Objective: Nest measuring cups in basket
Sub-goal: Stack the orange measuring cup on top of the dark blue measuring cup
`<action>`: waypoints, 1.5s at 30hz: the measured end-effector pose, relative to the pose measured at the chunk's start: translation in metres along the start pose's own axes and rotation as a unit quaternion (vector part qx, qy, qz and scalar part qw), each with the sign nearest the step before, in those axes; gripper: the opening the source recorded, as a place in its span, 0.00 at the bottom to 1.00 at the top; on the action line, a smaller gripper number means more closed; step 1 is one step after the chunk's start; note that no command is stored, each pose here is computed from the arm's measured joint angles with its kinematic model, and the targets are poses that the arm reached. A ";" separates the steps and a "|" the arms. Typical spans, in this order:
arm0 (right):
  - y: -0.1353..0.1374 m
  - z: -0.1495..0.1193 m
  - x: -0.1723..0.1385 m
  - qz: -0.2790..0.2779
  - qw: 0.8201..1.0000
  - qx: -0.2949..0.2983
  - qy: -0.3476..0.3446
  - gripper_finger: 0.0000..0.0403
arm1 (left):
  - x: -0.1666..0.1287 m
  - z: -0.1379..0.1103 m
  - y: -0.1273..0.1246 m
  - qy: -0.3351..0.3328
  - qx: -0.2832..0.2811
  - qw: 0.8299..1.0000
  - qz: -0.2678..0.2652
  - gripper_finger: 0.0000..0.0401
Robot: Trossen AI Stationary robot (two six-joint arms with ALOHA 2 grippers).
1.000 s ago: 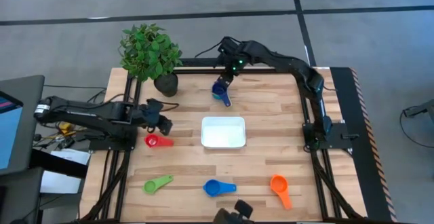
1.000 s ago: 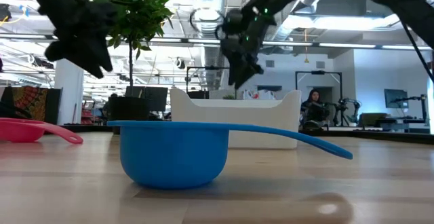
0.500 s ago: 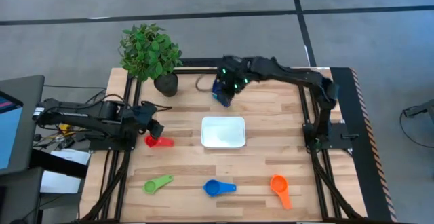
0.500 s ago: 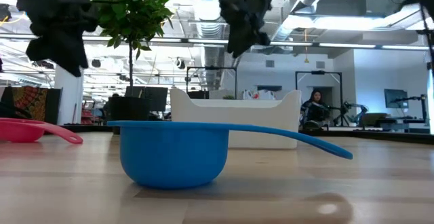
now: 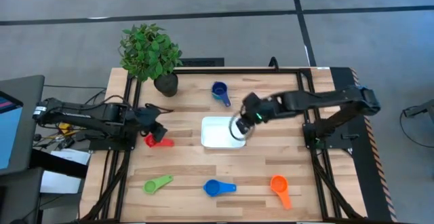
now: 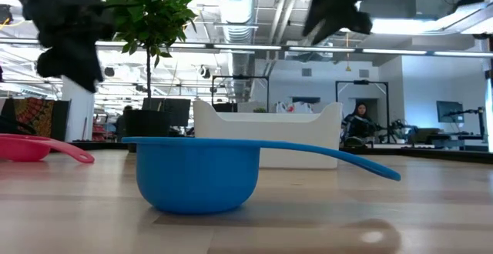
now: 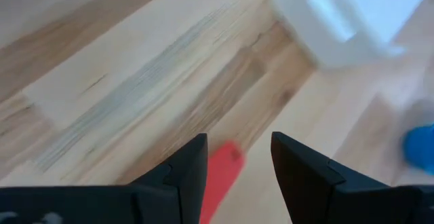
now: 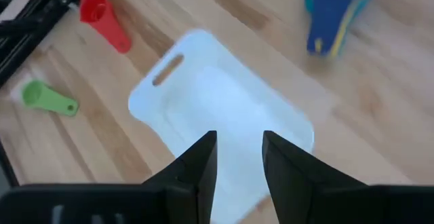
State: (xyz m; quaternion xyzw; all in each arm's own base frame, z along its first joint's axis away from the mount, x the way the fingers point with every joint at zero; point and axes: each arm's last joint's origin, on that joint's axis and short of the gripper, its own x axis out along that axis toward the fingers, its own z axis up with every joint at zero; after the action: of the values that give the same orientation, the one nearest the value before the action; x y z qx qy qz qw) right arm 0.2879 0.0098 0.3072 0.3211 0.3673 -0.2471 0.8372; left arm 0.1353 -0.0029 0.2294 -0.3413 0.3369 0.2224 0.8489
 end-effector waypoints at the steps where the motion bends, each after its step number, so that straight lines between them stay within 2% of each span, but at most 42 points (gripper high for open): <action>1: -0.001 -0.010 -0.002 0.000 1.000 0.010 0.005 0.35 | 0.000 0.002 -0.002 -0.012 -0.003 1.000 -0.011 0.38; 7: -0.001 -0.069 -0.004 -0.001 0.996 0.063 0.060 0.36 | 0.008 0.016 -0.020 -0.075 -0.008 0.995 -0.065 0.38; 13: 0.009 -0.129 -0.008 -0.040 0.987 0.035 0.152 0.34 | 0.025 0.019 -0.045 -0.090 -0.025 0.987 -0.128 0.38; 17: 0.015 -0.163 -0.018 -0.060 0.982 0.003 0.177 0.33 | 0.039 0.013 -0.057 -0.112 -0.008 0.988 -0.110 0.38; 22: 0.010 -0.200 -0.022 -0.082 0.977 -0.007 0.195 0.42 | 0.058 0.006 -0.067 -0.103 -0.051 0.987 -0.112 0.38; 27: -0.006 -0.222 -0.023 -0.103 0.975 0.009 0.199 0.56 | 0.070 -0.005 -0.080 -0.089 -0.065 0.985 -0.134 0.38; 30: -0.014 -0.236 -0.015 -0.093 0.974 0.021 0.207 0.59 | 0.074 -0.011 -0.087 -0.100 -0.071 0.983 -0.139 0.38; 34: -0.020 -0.250 -0.005 -0.055 0.974 0.039 0.216 0.56 | 0.077 -0.013 -0.090 -0.131 -0.080 0.980 -0.126 0.38; 39: -0.031 -0.256 -0.004 -0.086 0.972 0.029 0.219 0.50 | 0.075 -0.011 -0.095 -0.155 -0.092 0.975 -0.130 0.38; 45: -0.029 -0.256 -0.004 -0.076 0.972 0.009 0.223 0.41 | 0.072 -0.008 -0.099 -0.176 -0.085 0.973 -0.123 0.38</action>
State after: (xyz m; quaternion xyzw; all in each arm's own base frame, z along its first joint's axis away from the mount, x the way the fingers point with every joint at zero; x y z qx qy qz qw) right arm 0.1495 0.1748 0.1658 0.3474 0.5660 -0.2351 0.7098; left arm 0.2407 -0.0644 0.2162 -0.4066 0.1179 0.2008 0.8834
